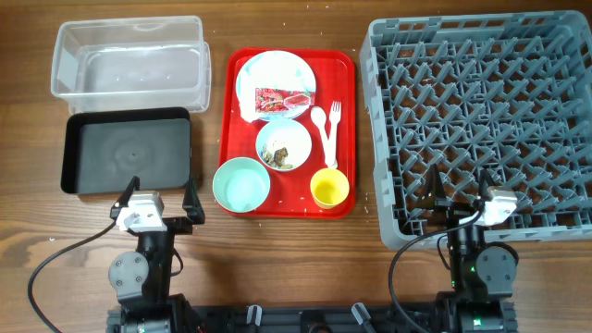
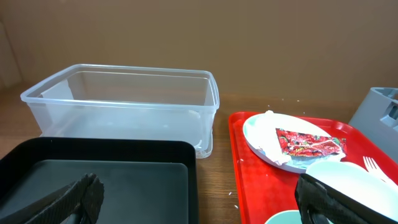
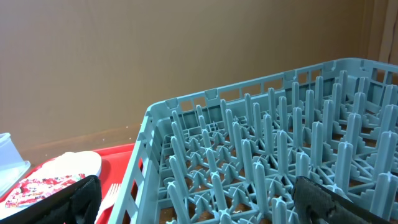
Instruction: Sort waste into correct bins and load items into the dishwasher rack
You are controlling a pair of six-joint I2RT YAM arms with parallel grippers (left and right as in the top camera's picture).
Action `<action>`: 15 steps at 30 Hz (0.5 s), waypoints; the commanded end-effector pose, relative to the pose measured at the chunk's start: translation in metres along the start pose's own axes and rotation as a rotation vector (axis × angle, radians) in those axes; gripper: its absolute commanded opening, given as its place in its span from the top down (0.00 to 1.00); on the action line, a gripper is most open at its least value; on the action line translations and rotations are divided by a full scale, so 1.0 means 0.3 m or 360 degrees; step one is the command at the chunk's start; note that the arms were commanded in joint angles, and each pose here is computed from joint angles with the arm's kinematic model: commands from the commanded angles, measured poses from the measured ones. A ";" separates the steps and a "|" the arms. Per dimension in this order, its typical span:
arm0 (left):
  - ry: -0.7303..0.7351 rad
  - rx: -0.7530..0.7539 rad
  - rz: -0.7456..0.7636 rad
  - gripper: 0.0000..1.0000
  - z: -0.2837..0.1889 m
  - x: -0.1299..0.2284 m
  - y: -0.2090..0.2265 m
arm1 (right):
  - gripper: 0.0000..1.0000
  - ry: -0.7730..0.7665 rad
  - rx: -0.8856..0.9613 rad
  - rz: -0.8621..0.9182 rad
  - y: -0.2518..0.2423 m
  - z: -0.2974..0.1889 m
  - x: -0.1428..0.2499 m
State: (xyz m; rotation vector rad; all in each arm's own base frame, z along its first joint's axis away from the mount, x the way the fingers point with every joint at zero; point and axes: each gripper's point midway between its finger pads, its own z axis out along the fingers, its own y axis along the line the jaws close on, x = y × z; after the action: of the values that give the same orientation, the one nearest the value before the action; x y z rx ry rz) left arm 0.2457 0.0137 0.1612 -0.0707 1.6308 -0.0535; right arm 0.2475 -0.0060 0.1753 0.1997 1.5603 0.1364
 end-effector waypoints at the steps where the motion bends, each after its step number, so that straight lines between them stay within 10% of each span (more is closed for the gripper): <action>1: -0.0001 0.0012 0.0024 0.00 -0.001 0.004 -0.003 | 0.00 -0.0010 0.0008 -0.0007 -0.001 -0.001 -0.003; 15: -0.0076 0.0018 -0.0004 0.00 -0.014 -0.077 -0.011 | 0.00 -0.0010 0.0009 -0.0006 -0.002 -0.001 -0.003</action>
State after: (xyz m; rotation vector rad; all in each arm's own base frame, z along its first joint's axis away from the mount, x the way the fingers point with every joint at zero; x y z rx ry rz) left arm 0.2456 0.0137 0.1621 -0.0739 1.6292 -0.0565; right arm 0.2475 -0.0060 0.1753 0.2000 1.5602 0.1361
